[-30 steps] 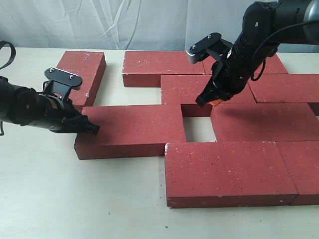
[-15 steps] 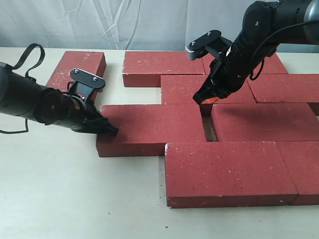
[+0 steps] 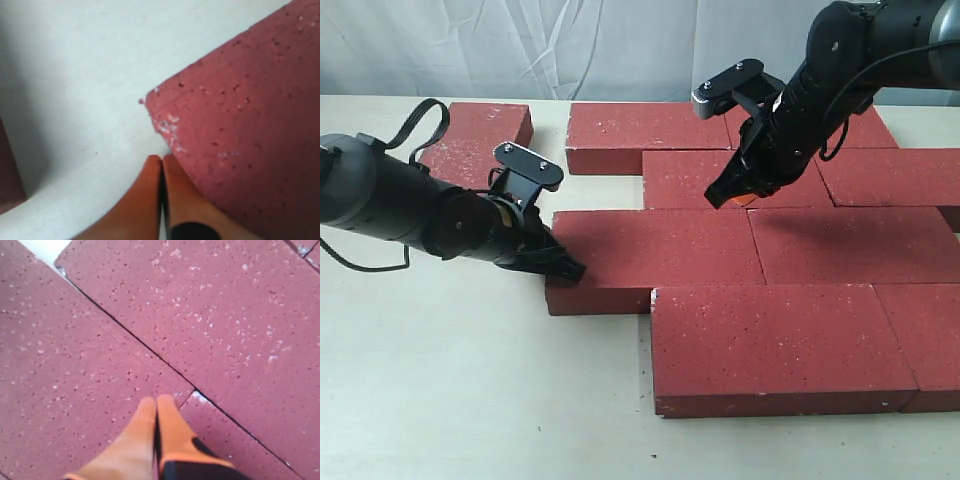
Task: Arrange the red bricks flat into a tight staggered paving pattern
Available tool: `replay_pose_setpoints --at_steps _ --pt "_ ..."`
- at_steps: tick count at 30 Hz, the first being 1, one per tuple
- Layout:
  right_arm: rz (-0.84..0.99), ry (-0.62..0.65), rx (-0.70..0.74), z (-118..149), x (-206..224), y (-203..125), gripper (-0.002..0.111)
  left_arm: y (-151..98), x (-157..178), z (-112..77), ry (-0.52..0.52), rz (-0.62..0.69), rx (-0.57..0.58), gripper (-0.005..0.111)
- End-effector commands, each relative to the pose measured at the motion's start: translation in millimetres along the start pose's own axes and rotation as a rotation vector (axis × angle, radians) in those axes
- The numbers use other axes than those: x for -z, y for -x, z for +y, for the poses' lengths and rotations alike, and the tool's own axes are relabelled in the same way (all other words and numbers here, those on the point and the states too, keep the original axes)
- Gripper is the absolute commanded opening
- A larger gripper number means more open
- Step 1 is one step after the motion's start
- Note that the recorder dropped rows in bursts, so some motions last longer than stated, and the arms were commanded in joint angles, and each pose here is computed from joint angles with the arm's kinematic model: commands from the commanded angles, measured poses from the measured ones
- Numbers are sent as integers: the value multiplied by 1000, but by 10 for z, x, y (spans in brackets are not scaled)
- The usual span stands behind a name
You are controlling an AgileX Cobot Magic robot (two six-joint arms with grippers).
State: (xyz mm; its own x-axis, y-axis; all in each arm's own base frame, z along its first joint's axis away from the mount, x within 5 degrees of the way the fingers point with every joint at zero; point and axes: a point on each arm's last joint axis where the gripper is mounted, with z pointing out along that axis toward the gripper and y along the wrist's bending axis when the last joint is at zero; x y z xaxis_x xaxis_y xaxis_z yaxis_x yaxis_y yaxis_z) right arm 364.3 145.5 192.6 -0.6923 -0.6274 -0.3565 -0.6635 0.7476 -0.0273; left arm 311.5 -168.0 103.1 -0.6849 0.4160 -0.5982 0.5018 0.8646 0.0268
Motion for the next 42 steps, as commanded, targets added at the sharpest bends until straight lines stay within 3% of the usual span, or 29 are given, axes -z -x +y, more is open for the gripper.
replay_pose_setpoints --at_steps 1,9,17,26,34,38,40,42 --pt "-22 -11 -1 -23 46 16 -1 63 -14 -194 -32 -24 -43 0" --pt "-23 -9 -5 -21 46 17 -1 17 -130 -200 -33 7 -53 0" --pt "-31 -11 -7 -23 47 24 -1 41 10 -191 -39 58 -103 0" --pt "-36 -13 -7 -25 47 28 -1 92 139 160 18 58 -26 0" --pt "-41 -8 -15 -23 32 33 -1 320 492 223 45 -56 -84 0" --pt "-51 2 -30 -14 33 42 -1 536 740 447 110 -255 -85 0" --pt "-52 4 -34 -12 33 43 -1 625 805 656 156 -354 11 0" --pt "-53 6 -36 -10 33 44 -1 699 813 886 193 -370 127 0"
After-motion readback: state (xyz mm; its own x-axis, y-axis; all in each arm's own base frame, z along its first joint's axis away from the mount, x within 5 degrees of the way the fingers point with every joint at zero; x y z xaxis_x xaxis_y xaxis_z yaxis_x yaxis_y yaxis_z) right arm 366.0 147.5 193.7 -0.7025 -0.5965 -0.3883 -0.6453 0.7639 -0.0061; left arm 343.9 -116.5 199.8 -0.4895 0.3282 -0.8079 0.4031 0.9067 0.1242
